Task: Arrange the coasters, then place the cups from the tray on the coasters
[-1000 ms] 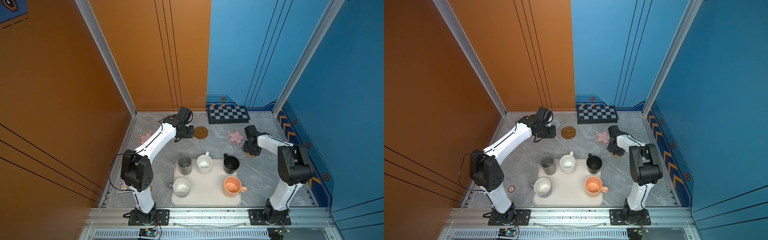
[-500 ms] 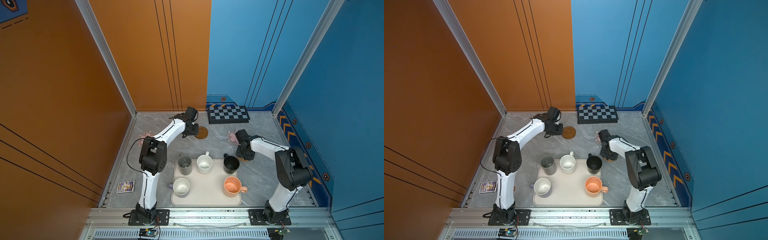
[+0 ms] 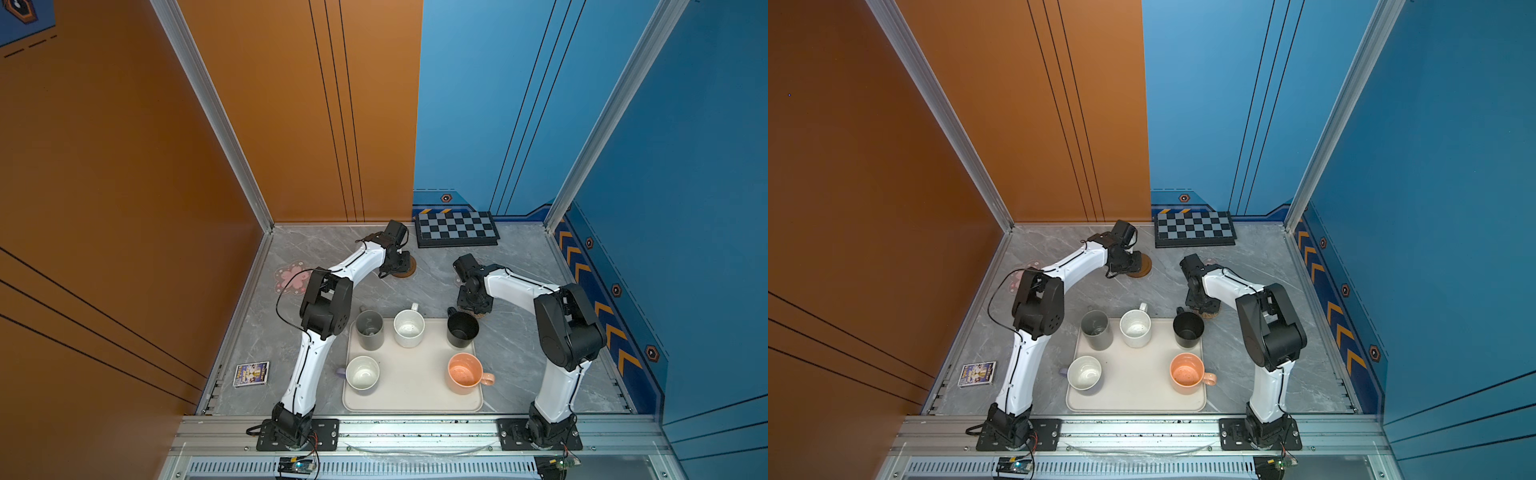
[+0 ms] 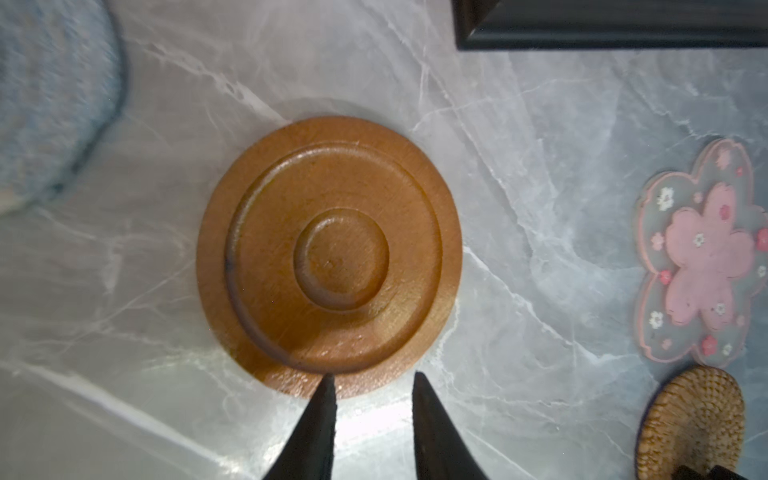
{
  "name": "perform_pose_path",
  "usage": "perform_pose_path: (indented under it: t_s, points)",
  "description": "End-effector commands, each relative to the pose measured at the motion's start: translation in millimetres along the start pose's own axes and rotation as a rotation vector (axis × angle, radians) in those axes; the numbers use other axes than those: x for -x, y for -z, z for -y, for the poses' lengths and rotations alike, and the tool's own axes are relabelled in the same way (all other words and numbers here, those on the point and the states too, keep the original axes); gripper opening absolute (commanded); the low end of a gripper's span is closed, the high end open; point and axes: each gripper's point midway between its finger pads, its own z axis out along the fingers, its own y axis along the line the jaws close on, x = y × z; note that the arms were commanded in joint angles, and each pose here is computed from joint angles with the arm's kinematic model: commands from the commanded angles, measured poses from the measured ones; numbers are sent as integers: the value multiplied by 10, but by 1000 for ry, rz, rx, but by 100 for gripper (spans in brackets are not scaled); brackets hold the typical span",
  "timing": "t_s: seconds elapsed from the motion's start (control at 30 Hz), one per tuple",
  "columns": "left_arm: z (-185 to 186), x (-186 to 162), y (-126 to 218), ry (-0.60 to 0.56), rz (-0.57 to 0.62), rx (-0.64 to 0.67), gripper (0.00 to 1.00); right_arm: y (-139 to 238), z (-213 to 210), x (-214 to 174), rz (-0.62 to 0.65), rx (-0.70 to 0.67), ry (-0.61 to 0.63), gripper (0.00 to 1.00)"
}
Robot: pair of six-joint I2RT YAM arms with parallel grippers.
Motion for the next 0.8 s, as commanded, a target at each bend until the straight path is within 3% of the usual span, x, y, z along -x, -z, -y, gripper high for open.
perform_pose_path:
  t_s: [0.0,0.43,0.77]
  points:
    - [112,80,-37,9,14,-40,32,-109,-91,-158,-72,0,49,36]
    - [66,213,-59,25,59,-54,32,-107,-343,-134,-69,36,92,36]
    - [-117,173,-322,72,34,-14,31,-87,-392,-101,-66,53,96,39]
